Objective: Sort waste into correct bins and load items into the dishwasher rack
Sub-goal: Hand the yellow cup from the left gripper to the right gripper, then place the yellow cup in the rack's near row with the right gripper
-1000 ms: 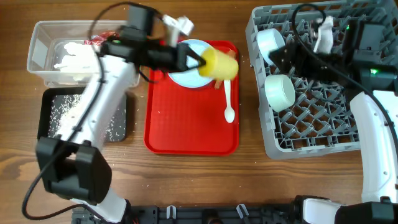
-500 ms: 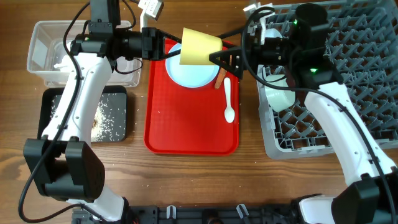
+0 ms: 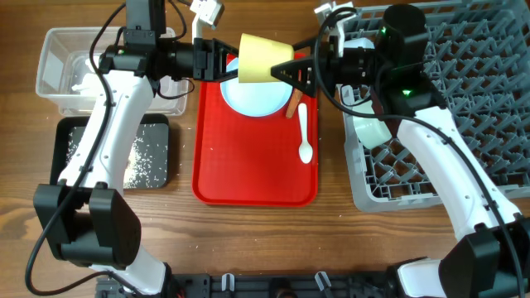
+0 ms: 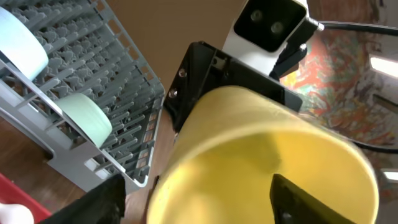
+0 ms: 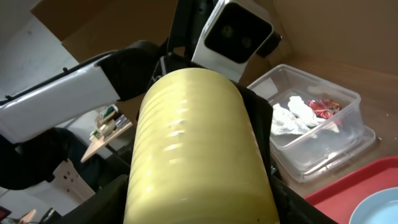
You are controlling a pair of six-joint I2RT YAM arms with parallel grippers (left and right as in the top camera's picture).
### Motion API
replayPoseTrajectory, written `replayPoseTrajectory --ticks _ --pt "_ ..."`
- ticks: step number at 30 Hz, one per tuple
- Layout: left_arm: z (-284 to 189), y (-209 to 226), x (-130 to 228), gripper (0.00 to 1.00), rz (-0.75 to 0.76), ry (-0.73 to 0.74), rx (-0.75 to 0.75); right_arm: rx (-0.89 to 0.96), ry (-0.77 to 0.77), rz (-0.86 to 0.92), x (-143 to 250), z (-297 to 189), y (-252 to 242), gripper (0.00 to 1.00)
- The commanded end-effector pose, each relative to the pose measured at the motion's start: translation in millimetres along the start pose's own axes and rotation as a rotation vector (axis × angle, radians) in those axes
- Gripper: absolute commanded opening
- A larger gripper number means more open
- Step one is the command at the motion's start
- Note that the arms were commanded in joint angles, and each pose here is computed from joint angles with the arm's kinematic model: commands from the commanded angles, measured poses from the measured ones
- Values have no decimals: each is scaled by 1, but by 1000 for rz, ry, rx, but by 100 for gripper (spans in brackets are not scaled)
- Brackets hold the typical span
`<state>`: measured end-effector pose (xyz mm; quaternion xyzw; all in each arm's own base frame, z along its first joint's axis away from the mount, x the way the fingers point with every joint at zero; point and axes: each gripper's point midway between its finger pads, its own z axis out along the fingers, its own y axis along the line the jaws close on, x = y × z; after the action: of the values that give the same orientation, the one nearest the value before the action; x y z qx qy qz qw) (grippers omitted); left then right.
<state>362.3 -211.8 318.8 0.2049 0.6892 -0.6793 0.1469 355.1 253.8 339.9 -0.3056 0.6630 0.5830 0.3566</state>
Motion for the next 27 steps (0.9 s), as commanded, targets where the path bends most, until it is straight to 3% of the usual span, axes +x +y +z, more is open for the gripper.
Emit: replayPoseTrajectory --ticks 1,6,8,12,16,19,22,23,27 --pt "0 -4 -2 85 28 -5 -20 17 -24 51 -7 -22 -10 47" --pt "-1 15 -6 97 23 -32 -132 148 -117 134 -25 -94 -31 48" --pt "-6 38 -8 100 -12 -59 -266 266 -155 205 -21 -121 -47 48" --pt "-27 86 -10 100 -56 -112 -561 704 -148 323 11 -172 -84 48" --pt "-54 120 1 100 -129 -127 -810 1078 -93 398 30 -222 -62 47" --pt "-62 127 4 100 -145 -128 -873 1204 -12 450 46 -240 -38 48" --pt "-68 132 7 100 -155 -126 -914 1308 141 601 93 -256 -25 49" --pt "-69 134 8 100 -157 -125 -928 1317 196 661 108 -257 -22 54" --pt "-75 138 10 100 -165 -125 -970 1320 346 824 145 -259 -21 55"
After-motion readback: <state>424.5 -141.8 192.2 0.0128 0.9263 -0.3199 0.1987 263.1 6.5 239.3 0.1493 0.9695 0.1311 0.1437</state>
